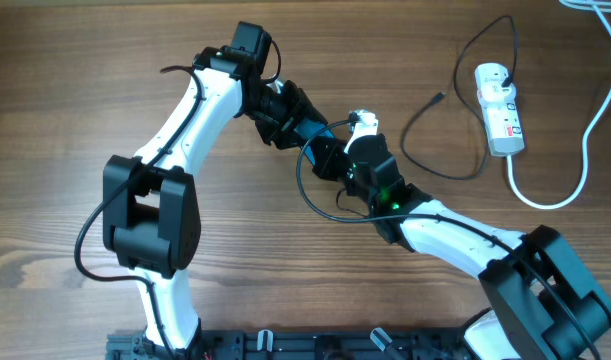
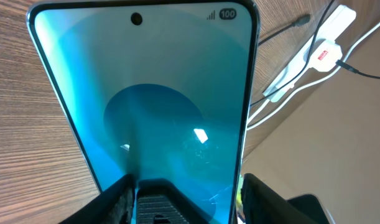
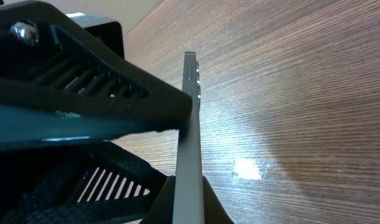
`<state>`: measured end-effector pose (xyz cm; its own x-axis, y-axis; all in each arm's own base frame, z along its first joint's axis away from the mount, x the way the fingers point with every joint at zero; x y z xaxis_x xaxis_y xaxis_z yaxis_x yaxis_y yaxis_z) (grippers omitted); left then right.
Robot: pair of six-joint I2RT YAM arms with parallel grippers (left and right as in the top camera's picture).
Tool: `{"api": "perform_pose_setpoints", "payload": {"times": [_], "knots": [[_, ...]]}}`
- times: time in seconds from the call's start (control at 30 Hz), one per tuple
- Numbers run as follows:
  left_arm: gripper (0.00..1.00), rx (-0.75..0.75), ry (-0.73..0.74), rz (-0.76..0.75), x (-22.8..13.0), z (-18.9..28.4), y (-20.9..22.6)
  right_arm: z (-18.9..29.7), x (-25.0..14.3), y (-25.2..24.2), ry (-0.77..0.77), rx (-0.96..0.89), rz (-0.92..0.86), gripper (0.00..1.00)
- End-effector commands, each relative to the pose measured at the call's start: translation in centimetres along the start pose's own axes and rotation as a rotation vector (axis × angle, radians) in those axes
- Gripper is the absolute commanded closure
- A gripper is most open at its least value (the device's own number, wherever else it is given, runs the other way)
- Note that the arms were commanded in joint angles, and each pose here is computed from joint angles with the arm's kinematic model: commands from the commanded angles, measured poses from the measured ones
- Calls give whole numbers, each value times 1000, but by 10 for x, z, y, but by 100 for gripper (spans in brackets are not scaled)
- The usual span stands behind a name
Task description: Plug charger to phone and switch on socket
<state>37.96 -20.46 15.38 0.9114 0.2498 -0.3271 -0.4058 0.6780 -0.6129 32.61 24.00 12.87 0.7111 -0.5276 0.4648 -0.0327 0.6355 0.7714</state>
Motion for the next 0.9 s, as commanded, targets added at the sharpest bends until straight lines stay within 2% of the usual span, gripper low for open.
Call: {"api": "perform_pose_setpoints", "payload": {"times": [0.0, 0.07, 0.17, 0.3, 0.37, 0.5, 0.57, 0.67, 0.8, 0.87], "knots": [[41, -12, 6, -15, -1, 0, -5, 9, 10, 28, -14, 93, 14, 95], [36, -14, 2, -11, 1, 2, -4, 9, 10, 24, -9, 77, -19, 96], [35, -28, -26, -21, 13, 14, 5, 9, 14, 10, 23, 35, -244, 95], [30, 2, -18, -82, 17, 29, 25, 16, 28, 2, 164, 84, -592, 95], [18, 200, -66, -56, 21, 40, 59, 23, 30, 1, 288, 105, -800, 95], [17, 472, -114, 56, 17, 71, 105, 29, 21, 9, 437, 108, -953, 95], [16, 496, -147, 65, 14, 88, 110, 32, 17, 12, 488, 102, -1010, 95], [16, 398, -284, 69, 0, 147, 103, 38, 12, 23, 608, 89, -1186, 96], [17, 84, -323, 32, -31, 188, 70, 40, 21, 48, 602, 230, -1117, 96], [16, 5, -316, 26, -41, 191, 56, 39, 22, 57, 571, 271, -1095, 96]]}}
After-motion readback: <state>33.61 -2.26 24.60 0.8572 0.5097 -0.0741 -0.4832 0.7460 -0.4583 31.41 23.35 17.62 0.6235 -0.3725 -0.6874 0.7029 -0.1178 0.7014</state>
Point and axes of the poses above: each gripper's point midway between its finger pads, its own z axis back along the fingers, its own y axis along the line the jaws close on, x = y × z, the point moved 5 cm from there along z, back along the fingers, and after that the axes turned 7 degrees about -z, right-handed, at the moved point
